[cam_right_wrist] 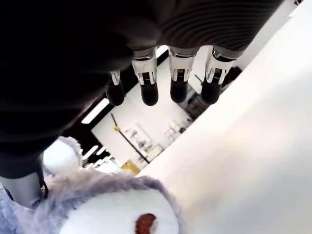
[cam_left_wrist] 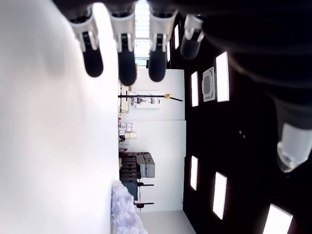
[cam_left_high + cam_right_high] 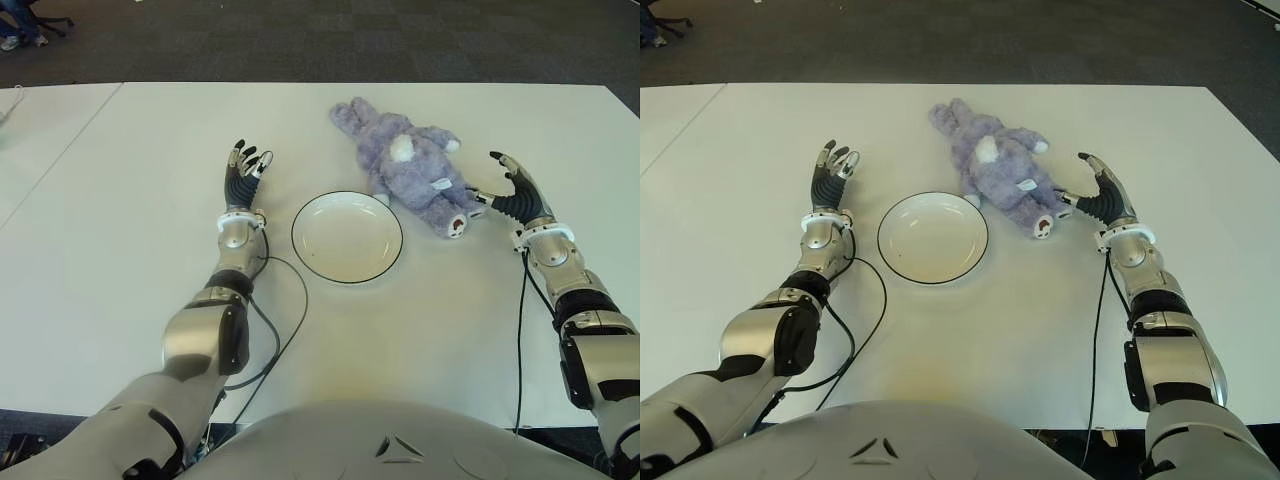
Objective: Put the doll into the plate.
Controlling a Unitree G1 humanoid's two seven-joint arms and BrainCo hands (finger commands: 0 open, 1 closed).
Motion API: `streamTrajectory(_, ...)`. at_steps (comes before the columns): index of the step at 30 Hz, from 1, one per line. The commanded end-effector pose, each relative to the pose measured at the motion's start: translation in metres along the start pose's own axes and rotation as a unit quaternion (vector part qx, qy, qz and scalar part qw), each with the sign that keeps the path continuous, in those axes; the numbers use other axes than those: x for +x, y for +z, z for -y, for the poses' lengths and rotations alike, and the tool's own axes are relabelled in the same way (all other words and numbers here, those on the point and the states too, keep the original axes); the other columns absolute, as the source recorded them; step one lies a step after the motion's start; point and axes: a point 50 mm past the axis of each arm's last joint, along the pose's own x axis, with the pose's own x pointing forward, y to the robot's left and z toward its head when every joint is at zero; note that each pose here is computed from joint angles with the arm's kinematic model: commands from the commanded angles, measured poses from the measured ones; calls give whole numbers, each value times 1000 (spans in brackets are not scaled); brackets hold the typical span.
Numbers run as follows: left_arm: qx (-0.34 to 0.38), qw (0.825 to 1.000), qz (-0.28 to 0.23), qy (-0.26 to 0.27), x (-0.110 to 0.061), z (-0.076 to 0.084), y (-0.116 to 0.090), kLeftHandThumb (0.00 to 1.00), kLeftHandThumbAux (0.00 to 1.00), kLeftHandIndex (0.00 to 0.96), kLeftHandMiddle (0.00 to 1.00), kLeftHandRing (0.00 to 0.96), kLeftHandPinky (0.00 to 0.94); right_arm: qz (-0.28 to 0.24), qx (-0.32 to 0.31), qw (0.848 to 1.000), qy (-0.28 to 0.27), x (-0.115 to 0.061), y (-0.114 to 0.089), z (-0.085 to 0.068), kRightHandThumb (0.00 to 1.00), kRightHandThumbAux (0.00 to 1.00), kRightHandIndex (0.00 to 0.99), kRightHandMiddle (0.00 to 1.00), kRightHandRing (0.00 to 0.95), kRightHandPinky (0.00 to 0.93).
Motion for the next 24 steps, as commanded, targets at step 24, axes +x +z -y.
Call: streamTrajectory(24, 15, 973, -230, 19, -74, -15, -97, 0, 504, 77, 171, 177, 177, 114, -39, 993, 6, 6, 41, -16, 224, 522, 28, 0, 31, 131)
